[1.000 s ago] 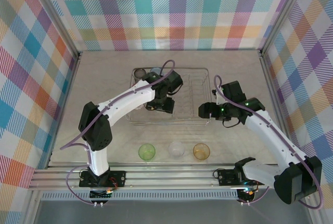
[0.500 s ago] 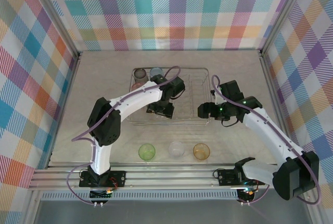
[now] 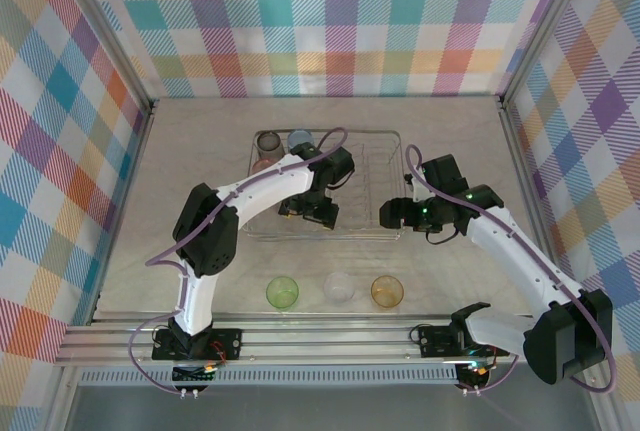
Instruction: Load the cups into the dish rack
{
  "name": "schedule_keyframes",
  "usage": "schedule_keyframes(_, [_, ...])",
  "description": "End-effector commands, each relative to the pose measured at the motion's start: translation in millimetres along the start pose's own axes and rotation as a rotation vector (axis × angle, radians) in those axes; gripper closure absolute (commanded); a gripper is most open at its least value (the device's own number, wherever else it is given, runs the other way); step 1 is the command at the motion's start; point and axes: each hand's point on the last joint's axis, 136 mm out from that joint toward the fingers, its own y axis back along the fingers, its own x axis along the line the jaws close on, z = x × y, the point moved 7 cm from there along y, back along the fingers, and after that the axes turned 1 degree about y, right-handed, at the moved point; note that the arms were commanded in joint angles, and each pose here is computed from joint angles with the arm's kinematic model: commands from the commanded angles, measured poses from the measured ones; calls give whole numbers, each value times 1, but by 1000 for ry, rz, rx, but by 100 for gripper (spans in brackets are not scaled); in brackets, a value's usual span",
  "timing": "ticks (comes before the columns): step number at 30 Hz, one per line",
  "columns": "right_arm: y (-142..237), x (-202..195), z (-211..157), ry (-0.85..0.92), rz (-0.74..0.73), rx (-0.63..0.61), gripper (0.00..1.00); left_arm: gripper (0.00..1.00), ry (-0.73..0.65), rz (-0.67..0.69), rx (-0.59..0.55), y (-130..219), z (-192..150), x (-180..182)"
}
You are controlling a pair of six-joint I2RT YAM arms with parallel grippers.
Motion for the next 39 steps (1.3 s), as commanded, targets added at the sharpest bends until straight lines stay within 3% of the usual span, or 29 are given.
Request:
schedule_keyframes(1, [7, 5, 4, 27, 12, 2, 22, 9, 0, -8, -5, 2, 7, 2])
schedule_keyframes(4, [11, 6, 3, 31, 13, -1, 22, 0, -4, -10, -14, 6, 8, 3])
schedule_keyframes(20, [21, -1, -36, -76, -9, 70, 38, 0, 11, -97, -130, 37, 0, 1])
schedule_keyframes(32, [17, -11, -60, -149, -44, 127, 44, 0, -21, -115, -245, 62, -17, -5])
schedule_keyframes(39, [5, 5, -69, -87, -79, 192, 46, 0, -25, -131, -311, 75, -28, -2])
